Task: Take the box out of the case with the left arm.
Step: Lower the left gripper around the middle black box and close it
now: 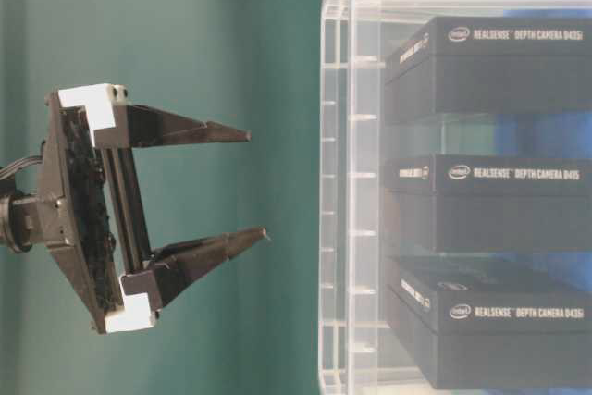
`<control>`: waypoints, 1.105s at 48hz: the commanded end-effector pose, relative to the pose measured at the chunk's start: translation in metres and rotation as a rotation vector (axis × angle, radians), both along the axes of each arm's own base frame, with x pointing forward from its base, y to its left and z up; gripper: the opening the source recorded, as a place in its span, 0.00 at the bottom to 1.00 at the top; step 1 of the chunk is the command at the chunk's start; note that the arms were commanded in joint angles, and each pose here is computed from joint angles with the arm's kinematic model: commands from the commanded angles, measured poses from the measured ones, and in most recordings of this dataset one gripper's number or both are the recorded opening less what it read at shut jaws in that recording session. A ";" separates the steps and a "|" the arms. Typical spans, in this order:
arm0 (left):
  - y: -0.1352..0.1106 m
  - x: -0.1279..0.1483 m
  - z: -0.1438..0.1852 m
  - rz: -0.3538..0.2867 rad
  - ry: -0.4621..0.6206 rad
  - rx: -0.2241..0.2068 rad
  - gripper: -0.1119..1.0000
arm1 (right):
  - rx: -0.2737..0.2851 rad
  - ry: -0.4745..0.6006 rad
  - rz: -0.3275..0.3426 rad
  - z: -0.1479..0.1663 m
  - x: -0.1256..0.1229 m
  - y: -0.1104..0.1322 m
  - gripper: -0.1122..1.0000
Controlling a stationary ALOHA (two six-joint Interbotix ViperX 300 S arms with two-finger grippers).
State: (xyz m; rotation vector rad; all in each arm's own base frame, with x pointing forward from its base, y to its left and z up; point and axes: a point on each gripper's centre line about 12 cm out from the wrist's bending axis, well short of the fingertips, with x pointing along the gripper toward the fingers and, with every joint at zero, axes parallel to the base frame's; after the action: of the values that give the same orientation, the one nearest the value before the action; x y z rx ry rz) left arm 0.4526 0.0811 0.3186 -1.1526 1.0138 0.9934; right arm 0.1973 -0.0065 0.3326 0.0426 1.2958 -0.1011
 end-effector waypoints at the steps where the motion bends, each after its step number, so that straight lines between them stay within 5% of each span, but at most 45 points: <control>1: 0.001 -0.002 0.010 0.002 -0.028 0.011 0.87 | -0.001 -0.023 0.000 0.006 0.002 0.000 0.12; 25: 0.004 -0.004 -0.003 0.010 -0.010 0.008 0.87 | -0.002 -0.021 0.000 0.006 0.002 0.000 0.12; 53: 0.007 0.001 -0.055 0.008 -0.004 0.006 0.87 | -0.002 -0.012 0.002 0.002 0.002 0.000 0.12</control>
State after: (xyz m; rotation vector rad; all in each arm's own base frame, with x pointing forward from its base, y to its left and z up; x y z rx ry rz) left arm 0.4520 0.0867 0.2571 -1.1503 1.0351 1.0178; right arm 0.1973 -0.0065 0.3322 0.0425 1.2958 -0.1010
